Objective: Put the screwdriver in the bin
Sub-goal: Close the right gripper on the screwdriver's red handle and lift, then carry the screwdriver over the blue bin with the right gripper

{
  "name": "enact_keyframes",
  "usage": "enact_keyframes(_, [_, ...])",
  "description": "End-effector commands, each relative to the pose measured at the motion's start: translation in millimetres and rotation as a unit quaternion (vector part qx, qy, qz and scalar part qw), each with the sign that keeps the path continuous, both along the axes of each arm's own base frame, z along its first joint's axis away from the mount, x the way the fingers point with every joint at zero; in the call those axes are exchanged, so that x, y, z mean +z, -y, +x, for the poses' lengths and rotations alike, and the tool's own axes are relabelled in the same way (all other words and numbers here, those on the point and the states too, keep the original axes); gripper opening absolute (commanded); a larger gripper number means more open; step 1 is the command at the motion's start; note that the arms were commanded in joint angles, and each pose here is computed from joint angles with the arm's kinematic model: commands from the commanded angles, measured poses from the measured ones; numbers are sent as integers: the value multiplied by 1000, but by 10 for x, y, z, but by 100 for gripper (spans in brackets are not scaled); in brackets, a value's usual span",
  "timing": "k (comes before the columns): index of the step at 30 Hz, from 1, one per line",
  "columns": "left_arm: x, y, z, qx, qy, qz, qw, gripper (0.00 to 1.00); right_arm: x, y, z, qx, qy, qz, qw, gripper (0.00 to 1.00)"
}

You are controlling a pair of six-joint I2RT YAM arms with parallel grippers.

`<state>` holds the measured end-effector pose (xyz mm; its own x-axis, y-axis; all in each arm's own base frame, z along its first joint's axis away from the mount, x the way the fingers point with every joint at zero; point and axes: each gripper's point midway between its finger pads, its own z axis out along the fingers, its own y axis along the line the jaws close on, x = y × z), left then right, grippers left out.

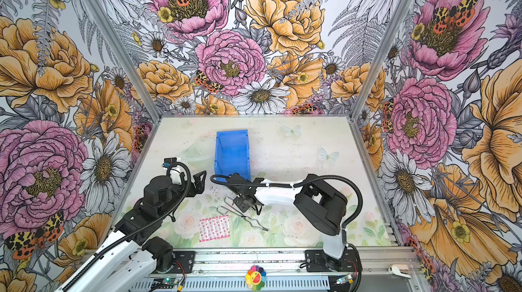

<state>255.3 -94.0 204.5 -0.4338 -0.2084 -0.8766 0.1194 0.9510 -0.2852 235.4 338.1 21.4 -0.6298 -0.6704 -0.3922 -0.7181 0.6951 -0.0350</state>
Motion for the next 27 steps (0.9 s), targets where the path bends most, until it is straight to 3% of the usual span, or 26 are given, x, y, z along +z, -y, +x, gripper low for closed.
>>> enact_keyframes(1, [71, -39, 0, 9, 12, -5, 1000, 99, 152, -70, 47, -2, 22, 13, 1000, 0])
enact_keyframes(9, [102, -92, -24, 19, 16, -2, 1000, 99, 755, -99, 184, -42, 78, 46, 995, 0])
enact_keyframes(18, [247, -80, -43, 9, 33, 0, 999, 99, 1674, -266, 670, -146, 151, 138, 968, 0])
enact_keyframes(27, [411, 23, -60, -32, 63, 8, 997, 99, 1746, -400, 1320, -221, 136, 180, 949, 0])
